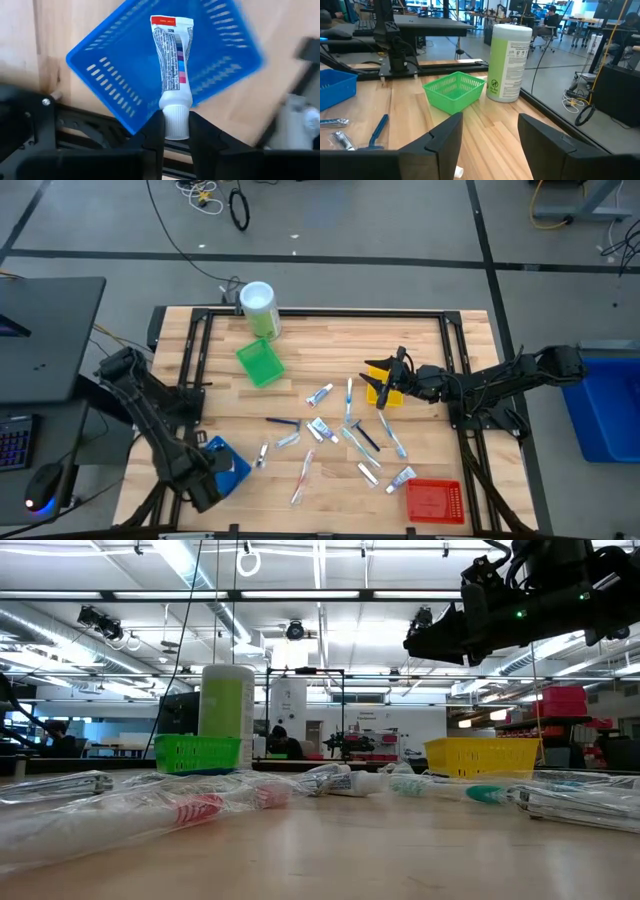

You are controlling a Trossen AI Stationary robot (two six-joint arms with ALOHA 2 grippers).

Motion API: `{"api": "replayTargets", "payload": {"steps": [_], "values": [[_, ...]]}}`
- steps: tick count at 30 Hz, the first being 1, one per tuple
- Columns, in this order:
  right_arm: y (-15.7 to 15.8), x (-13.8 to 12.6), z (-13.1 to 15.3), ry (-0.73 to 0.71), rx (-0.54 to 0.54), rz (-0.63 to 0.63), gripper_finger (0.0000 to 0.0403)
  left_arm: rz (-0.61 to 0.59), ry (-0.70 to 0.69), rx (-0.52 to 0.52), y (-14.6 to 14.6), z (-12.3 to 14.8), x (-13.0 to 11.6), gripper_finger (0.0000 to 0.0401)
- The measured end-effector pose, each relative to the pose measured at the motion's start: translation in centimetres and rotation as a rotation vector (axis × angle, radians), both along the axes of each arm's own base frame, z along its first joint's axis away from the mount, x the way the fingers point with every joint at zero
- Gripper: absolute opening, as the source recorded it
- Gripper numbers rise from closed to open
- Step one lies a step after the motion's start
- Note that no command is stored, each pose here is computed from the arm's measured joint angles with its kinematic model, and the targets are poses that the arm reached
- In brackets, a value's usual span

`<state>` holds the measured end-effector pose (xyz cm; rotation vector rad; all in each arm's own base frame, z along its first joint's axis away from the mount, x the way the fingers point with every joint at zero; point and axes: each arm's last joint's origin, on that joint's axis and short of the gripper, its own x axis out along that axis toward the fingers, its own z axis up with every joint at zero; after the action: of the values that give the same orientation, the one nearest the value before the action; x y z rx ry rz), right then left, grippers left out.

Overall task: Pick & Place Travel size toiletries
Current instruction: Put the toothpaste into the blue bin, then put the left razor into the green bin

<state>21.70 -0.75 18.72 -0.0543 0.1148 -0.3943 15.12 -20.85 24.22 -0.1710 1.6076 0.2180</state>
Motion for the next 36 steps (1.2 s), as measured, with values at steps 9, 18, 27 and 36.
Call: {"api": "replayTargets", "payload": {"steps": [9, 18, 27, 36], "values": [[0.0, 0.0, 0.1, -0.01, -0.003, 0.0, 0.0214, -0.084, 0.108, -0.086, 2.2, -3.3, 1.5, 0.0083], [0.0, 0.0, 0.1, -0.01, -0.003, 0.0, 0.0227, -0.067, 0.143, -0.075, 3.5, -4.3, 1.9, 0.0121], [0.0, 0.0, 0.1, -0.012, -0.003, 0.0, 0.0235, -0.055, 0.097, -0.041, 3.6, -3.5, 2.5, 0.0165], [0.0, 0.0, 0.1, -0.013, -0.003, 0.0, 0.0242, 0.014, -0.055, 0.036, 3.9, 2.6, 4.1, 0.0163]]}}
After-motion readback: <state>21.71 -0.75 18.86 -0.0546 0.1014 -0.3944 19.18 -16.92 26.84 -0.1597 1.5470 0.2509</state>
